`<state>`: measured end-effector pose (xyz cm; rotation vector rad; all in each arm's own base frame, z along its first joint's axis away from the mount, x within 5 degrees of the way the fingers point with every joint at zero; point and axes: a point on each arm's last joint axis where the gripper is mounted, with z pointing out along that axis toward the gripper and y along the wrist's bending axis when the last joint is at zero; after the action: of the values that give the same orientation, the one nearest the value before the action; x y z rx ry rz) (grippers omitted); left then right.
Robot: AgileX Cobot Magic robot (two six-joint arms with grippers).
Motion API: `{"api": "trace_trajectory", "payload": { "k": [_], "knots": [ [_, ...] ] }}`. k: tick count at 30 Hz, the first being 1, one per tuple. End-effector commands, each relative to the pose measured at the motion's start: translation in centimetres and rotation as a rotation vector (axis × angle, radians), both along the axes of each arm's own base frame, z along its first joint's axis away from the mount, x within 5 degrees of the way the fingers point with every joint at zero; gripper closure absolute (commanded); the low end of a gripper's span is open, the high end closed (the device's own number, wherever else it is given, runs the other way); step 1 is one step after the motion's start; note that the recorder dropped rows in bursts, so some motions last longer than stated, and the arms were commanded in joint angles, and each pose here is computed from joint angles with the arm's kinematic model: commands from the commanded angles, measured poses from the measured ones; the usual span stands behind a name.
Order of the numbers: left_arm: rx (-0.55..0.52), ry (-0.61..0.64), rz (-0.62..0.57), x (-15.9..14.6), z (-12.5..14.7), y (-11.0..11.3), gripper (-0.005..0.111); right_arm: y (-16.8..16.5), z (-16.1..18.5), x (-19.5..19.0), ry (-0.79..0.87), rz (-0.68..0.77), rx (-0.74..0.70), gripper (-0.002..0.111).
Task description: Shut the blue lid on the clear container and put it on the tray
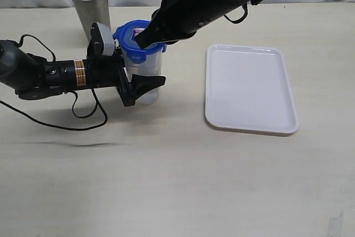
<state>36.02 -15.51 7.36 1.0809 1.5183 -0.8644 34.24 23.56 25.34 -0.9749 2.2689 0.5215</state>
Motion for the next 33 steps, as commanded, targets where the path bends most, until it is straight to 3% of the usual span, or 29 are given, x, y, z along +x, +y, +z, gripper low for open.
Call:
{"api": "trace_trajectory", "payload": {
  "k": [1, 9, 15, 33],
  "knots": [
    [-0.006, -0.056, -0.013, 0.0, 2.3, -0.2, 0.107, -0.4, -1.3, -0.2, 0.045, 0.020, -0.079, 0.104],
    [0.069, -0.085, -0.009, 0.2, 3.3, 0.0, 0.107, -0.7, -1.8, -0.5, 0.073, 0.031, -0.119, 0.104],
    [0.076, -0.086, -0.015, 0.1, 3.3, 0.0, 0.107, -1.6, -2.7, -0.5, 0.068, -0.005, -0.202, 0.104],
    [0.120, -0.085, -0.024, 0.1, 2.9, 0.1, 0.107, -1.9, -3.2, -1.3, 0.160, 0.022, -0.249, 0.104]
  ]
}}
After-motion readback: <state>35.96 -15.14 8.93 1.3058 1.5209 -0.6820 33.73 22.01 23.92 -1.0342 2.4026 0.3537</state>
